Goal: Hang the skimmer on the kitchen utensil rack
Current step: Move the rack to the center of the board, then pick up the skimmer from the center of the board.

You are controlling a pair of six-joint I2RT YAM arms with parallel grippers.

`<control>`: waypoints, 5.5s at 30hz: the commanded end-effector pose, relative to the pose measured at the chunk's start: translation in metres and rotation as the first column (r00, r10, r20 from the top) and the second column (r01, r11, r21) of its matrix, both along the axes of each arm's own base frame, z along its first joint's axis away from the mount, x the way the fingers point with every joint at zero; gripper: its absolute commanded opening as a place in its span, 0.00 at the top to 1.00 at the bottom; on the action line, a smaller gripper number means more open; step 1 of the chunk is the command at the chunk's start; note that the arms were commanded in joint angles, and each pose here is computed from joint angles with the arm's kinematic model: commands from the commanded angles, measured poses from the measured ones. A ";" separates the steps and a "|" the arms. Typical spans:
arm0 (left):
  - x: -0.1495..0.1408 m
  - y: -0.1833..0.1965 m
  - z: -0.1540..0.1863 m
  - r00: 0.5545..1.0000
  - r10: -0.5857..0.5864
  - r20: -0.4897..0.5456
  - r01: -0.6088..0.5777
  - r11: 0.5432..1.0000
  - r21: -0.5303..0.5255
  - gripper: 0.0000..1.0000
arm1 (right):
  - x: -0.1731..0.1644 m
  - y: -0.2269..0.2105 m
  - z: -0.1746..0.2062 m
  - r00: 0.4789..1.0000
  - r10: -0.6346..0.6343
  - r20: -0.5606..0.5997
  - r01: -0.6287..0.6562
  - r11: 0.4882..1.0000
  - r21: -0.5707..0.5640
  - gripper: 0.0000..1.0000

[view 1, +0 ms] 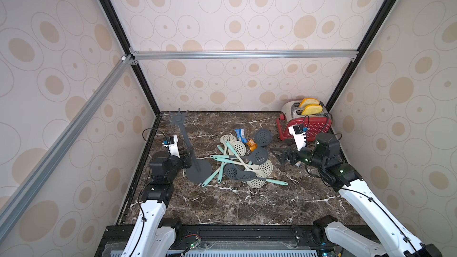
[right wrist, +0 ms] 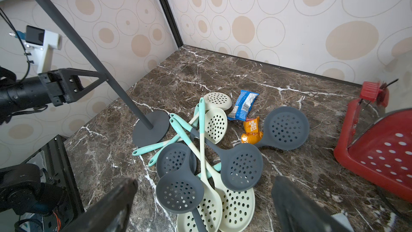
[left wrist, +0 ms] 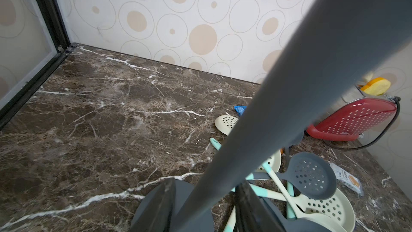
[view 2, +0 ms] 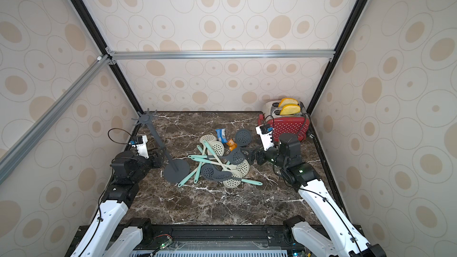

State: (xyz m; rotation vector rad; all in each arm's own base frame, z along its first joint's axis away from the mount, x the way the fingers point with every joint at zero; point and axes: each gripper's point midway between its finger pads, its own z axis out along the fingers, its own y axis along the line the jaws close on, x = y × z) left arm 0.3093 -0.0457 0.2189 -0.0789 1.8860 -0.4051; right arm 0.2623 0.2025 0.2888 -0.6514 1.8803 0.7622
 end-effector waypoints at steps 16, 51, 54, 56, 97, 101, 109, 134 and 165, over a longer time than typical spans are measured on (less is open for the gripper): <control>0.041 -0.021 0.009 0.987 -0.093 0.133 0.098 0.995 -0.027 0.73 | -0.012 0.010 0.008 0.998 0.061 0.030 -0.062 0.998 0.026 0.00; 0.093 -0.086 0.053 0.956 -0.247 0.162 0.189 0.933 0.306 1.00 | -0.024 0.018 -0.017 0.998 0.065 -0.008 -0.065 0.997 -0.040 0.01; 0.104 -0.064 0.059 0.963 -0.203 0.179 0.141 0.941 0.309 1.00 | -0.023 0.020 -0.016 0.997 0.073 -0.007 -0.073 0.996 -0.042 0.01; 0.111 -0.062 0.064 0.957 -0.222 0.189 0.142 0.921 0.363 1.00 | -0.023 0.022 -0.015 0.997 0.078 -0.005 -0.078 0.996 -0.045 0.01; 0.123 -0.168 0.051 0.752 -0.484 0.447 0.462 0.871 0.166 1.00 | -0.012 0.036 -0.021 0.996 0.087 -0.010 -0.087 0.991 -0.100 0.02; 0.106 -0.199 0.051 0.722 -0.534 0.439 0.518 0.839 0.168 1.00 | -0.012 0.035 -0.021 0.997 0.079 -0.012 -0.080 0.992 -0.097 0.02; 0.099 -0.183 0.050 0.762 -0.499 0.413 0.438 0.867 0.239 1.00 | -0.008 0.028 -0.031 0.999 0.031 -0.040 -0.036 0.989 -0.143 0.03; 0.088 -0.090 0.056 0.912 -0.246 0.328 0.194 0.964 0.184 0.09 | -0.023 0.081 -0.104 0.952 0.145 -0.268 -0.249 0.878 -0.409 0.30; -0.049 -0.008 0.010 0.944 0.156 -0.289 -0.198 0.972 -0.122 0.01 | 0.015 0.133 -0.189 0.902 -0.002 -0.431 -0.299 0.716 -0.630 0.53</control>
